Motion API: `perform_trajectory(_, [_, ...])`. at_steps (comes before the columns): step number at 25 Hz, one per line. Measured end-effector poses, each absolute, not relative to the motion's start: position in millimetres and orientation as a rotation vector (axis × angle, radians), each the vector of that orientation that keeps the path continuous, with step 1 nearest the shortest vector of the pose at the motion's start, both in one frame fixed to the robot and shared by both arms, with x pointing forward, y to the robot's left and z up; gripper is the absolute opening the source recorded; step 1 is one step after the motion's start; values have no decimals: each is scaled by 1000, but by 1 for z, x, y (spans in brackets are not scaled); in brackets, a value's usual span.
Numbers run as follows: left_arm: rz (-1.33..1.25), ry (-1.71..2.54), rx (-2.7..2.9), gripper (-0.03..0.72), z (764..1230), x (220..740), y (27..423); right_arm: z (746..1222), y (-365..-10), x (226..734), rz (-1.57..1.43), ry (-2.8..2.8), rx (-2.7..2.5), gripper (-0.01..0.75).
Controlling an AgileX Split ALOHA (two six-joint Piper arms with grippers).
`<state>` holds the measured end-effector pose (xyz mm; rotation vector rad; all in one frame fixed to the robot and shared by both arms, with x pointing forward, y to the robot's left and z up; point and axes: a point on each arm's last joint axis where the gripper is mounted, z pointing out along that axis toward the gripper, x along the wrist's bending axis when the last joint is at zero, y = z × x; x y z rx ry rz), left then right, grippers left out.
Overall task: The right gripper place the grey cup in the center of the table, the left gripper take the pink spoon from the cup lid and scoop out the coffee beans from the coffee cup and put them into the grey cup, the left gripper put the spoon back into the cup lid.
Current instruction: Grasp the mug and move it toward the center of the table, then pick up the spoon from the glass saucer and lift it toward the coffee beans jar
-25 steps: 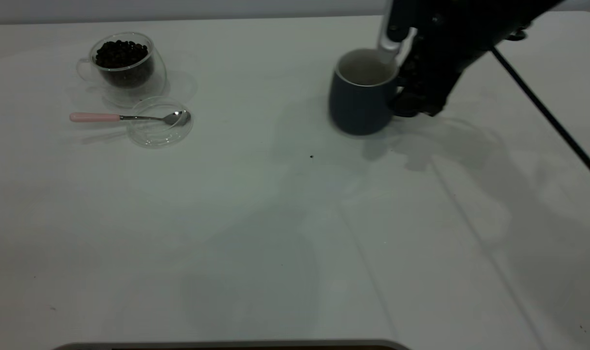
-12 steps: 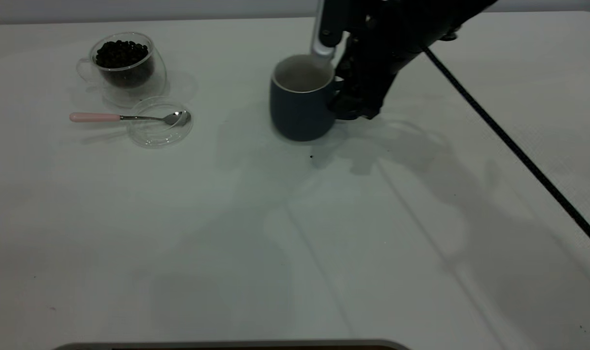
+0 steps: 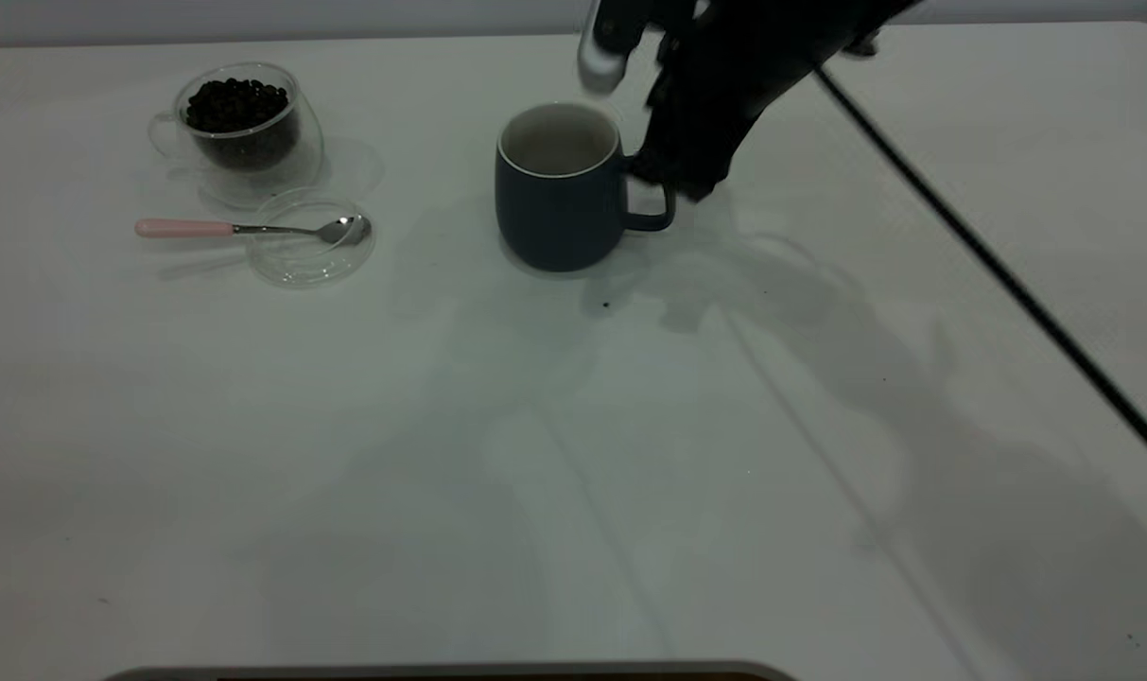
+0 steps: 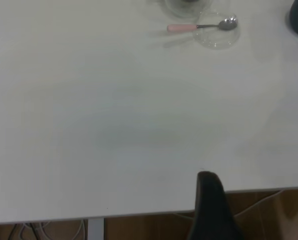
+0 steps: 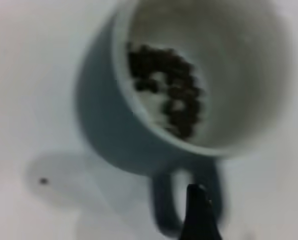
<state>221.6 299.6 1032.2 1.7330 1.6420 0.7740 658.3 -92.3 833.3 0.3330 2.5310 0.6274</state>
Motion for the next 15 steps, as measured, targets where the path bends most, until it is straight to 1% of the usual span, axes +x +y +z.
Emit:
perform_trajectory(3, [775, 1641, 1734, 538, 1032, 222, 300, 864, -102, 650, 652, 2456, 515, 575])
perform_trajectory(5, [775, 1641, 1734, 538, 1032, 222, 300, 887, -108, 635, 722, 2390, 753, 575])
perform_trajectory(8, [775, 1641, 1734, 538, 1032, 222, 300, 927, -117, 601, 886, 2265, 1128, 575])
perform_trajectory(11, [775, 1641, 1734, 538, 1032, 222, 300, 968, -133, 562, 1051, 2132, 1373, 575])
perform_trajectory(13, [775, 1641, 1734, 538, 1032, 222, 300, 986, -148, 534, 1129, 2050, 1496, 575])
perform_trajectory(15, [775, 1641, 1734, 538, 1032, 222, 300, 994, -159, 510, 1224, 1996, 1624, 575])
